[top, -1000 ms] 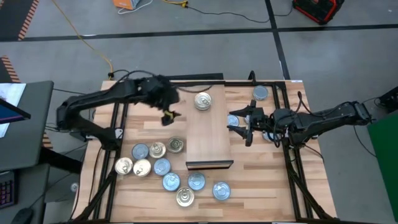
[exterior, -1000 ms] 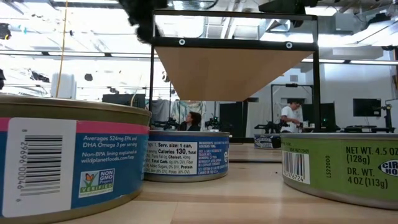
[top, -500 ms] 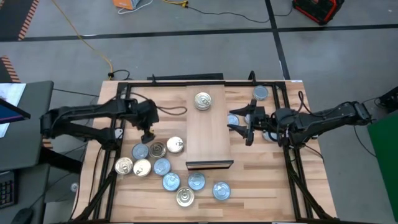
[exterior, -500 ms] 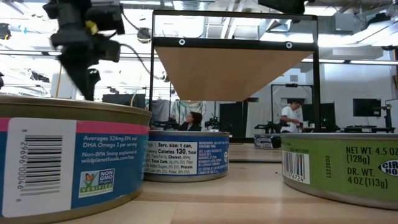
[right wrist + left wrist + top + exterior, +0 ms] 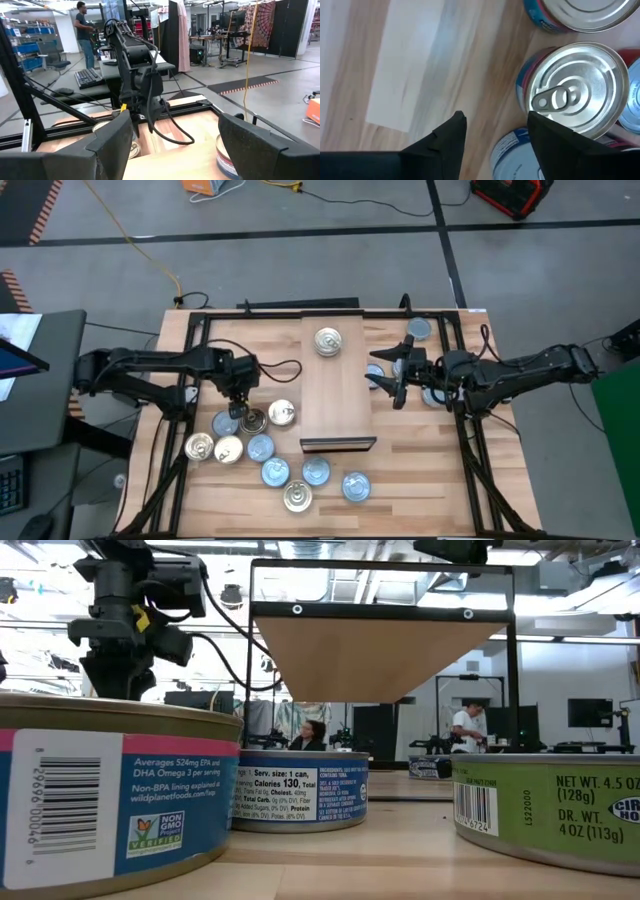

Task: Stack canned seafood by type on shelf
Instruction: Stack the blue and pink tuna can on the shelf on top of the other blue and pink tuna can

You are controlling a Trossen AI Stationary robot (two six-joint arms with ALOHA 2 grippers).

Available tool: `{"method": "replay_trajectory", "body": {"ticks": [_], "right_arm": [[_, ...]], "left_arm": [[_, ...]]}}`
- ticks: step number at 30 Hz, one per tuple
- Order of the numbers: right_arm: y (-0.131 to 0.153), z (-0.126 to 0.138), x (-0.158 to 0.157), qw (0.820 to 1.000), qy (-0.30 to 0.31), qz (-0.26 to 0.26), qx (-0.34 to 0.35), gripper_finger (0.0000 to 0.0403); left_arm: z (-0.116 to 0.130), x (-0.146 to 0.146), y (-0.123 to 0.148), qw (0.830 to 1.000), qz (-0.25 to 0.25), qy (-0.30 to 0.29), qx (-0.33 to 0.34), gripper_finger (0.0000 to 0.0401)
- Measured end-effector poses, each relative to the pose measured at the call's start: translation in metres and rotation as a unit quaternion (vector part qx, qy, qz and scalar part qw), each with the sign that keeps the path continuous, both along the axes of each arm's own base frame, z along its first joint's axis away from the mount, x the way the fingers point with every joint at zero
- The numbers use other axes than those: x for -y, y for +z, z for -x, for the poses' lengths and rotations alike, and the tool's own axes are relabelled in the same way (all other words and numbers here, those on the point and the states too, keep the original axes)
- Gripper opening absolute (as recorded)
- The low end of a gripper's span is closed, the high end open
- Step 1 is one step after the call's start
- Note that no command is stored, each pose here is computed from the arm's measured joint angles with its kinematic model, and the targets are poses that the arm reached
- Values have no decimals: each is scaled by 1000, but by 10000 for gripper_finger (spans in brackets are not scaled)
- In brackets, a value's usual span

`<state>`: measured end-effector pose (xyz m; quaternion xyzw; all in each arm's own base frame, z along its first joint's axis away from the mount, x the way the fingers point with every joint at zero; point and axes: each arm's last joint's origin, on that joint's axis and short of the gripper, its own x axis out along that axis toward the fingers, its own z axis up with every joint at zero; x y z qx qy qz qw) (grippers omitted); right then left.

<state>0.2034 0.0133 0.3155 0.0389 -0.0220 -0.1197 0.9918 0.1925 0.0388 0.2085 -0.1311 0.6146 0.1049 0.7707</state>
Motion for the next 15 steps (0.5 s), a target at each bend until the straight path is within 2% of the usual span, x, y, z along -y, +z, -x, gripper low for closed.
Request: {"method": "replay_trajectory", "body": {"ticks": [5,11,15], "right_arm": [[0,0,0,1000,0,2,-2,317],[0,0,0,1000,0,1,-1,317],[0,0,0,1000,0,0,-1,317]], "left_arm": [[-8,6,-5,1000,0,-4,3,194],[-9,5,-5,1000,-27,8,2,194],[-9,5,-5,1000,-26,7,4,194]]}}
